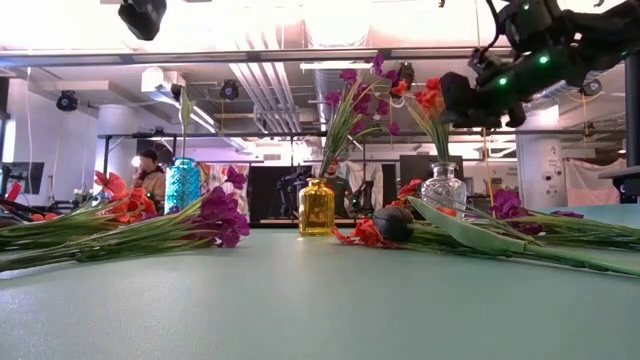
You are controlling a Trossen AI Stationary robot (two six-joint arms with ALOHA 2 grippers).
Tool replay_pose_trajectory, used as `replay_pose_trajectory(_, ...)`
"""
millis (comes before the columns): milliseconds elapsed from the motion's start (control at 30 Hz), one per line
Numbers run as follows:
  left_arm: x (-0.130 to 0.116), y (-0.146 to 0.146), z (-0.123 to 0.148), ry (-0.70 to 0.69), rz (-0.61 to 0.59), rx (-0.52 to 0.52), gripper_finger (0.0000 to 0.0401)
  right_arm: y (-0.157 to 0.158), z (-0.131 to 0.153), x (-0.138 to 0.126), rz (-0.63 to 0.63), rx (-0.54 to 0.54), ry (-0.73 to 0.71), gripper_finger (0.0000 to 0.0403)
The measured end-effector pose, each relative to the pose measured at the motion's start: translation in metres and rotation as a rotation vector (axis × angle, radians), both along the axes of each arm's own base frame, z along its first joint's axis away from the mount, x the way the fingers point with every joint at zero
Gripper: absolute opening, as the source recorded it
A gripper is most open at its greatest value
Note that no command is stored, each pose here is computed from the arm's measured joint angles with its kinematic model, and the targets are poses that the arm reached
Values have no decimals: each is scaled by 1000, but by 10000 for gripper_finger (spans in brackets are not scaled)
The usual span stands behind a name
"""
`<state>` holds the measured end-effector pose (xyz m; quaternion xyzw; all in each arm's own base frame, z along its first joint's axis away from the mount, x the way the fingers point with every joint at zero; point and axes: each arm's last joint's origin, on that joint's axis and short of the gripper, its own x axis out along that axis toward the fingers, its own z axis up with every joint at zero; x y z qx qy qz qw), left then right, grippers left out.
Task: Sort flowers into vase by color
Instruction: Put the left purple flowers into the yellow vase
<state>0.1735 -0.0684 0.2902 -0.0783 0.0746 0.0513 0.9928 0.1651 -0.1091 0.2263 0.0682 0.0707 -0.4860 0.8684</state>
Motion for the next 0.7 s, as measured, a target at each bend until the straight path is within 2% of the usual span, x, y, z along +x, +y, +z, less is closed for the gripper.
replay_pose_trajectory(233, -1, 0, -4, 34, 20, -82, 0, 13, -2, -9, 13, 117, 36, 276)
replay_pose_trajectory(433, 0, 0, -21, 151, 87, -215, 0, 27, 0, -11, 55, 248, 38, 290)
replay_pose_trajectory(533, -1, -1, -32, 240, 123, -326, 0, 35, 1, -7, 126, 302, 15, 288)
replay_pose_trajectory(700, -6, -3, -52, 467, 164, -584, 0, 50, 1, 0, 192, 354, -8, 281)
